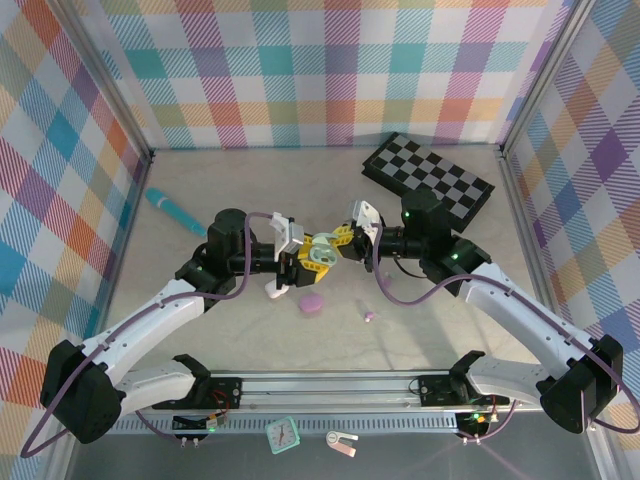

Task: Insert wireless bluetooth earbuds into charging case

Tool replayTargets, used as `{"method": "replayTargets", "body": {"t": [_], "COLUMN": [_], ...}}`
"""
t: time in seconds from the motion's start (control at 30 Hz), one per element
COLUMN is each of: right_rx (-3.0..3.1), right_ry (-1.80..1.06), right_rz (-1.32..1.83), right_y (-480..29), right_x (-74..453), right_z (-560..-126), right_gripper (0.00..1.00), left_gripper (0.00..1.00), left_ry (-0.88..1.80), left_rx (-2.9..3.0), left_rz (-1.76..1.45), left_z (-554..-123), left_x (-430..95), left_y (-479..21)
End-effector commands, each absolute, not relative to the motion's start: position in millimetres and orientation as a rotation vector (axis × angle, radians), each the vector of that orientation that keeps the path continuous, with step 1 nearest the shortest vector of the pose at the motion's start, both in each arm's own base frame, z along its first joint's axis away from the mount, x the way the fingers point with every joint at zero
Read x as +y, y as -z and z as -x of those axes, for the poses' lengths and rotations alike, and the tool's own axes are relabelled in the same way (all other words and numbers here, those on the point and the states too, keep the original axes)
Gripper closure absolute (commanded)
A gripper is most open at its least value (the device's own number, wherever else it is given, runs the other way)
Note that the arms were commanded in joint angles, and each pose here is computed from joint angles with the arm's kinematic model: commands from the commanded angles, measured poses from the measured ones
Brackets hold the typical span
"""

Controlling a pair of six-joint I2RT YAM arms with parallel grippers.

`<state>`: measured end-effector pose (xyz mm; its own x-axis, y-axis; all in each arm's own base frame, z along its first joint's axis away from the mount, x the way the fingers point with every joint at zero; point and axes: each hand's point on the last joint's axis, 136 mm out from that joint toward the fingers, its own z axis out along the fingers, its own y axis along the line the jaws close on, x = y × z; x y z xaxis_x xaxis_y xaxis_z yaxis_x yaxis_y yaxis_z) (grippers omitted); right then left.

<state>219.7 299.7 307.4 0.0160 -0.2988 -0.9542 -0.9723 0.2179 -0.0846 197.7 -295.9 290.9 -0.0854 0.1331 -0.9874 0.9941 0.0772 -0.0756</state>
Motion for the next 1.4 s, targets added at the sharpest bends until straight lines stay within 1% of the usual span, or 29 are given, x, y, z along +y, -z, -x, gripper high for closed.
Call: {"method": "replayTargets", "body": {"t": [0.0, 0.07, 0.2, 0.27, 0.33, 0.37, 0.43, 0.5, 0.53, 0.57, 0.73, 0.83, 1.03, 1.13, 1.23, 1.37], "right_rx": [1.438, 1.439, 1.44, 1.439, 1.436, 1.434, 1.432, 1.425, 1.422, 1.415, 1.375, 1.341, 1.293, 1.32, 1.407, 1.55], "right_ry": [-0.844, -0.843, -0.843, -0.841, -0.842, -0.843, -0.843, -0.837, -0.836, -0.832, -0.828, -0.826, -0.761, -0.715, -0.708, -0.666], "right_rz": [1.263, 1.259, 1.252, 1.25, 1.245, 1.244, 1.236, 1.231, 1.229, 1.226, 1.227, 1.213, 0.99, 0.834, 0.662, 0.408], "right_y": [-321.0, -321.5, -323.1, -324.8, -326.5, -327.3, -328.8, -330.9, -331.8, -333.3, -341.5, -349.2, -378.9, -385.3, -379.0, -355.7], "right_x": [301.3, 300.9, 300.0, 299.5, 299.1, 299.1, 298.5, 297.3, 296.5, 295.6, 288.8, 283.1, 254.8, 232.3, 207.6, 169.2], "right_z": [-218.4, -218.4, -218.2, -218.2, -218.0, -217.5, -217.5, -217.3, -216.5, -215.7, -205.6, -198.1, -207.9, -223.2, -243.0, -277.6], "right_gripper": [1.0, 1.0, 1.0, 0.93, 0.9, 0.87, 0.73, 0.66, 0.6, 0.56, 0.39, 0.32, 0.31, 0.31, 0.3, 0.3], "left_gripper": [0.6, 0.63, 0.64, 0.65, 0.65, 0.65, 0.65, 0.65, 0.65, 0.65, 0.64, 0.64, 0.64, 0.64, 0.64, 0.64], "left_ry": [1.161, 1.163, 1.166, 1.167, 1.169, 1.17, 1.166, 1.163, 1.165, 1.164, 1.166, 1.167, 1.141, 1.116, 1.101, 1.088], "left_rx": [1.336, 1.335, 1.329, 1.328, 1.33, 1.332, 1.333, 1.337, 1.344, 1.344, 1.348, 1.348, 1.327, 1.322, 1.317, 1.311], "left_rz": [-1.241, -1.243, -1.246, -1.245, -1.245, -1.243, -1.24, -1.231, -1.224, -1.216, -1.165, -1.133, -1.044, -1.013, -1.005, -1.007], "left_z": [-190.1, -189.7, -188.6, -188.3, -188.1, -188.2, -188.7, -189.5, -189.9, -190.4, -193.6, -197.1, -207.5, -211.1, -211.2, -209.5], "left_x": [-296.9, -296.9, -296.6, -296.7, -296.6, -296.6, -296.3, -296.0, -295.7, -295.5, -294.0, -294.1, -291.9, -289.4, -287.5, -285.5], "left_y": [-298.7, -298.5, -299.8, -300.2, -299.8, -299.5, -299.1, -299.1, -298.0, -298.5, -301.4, -301.9, -303.1, -301.7, -301.4, -303.2]}}
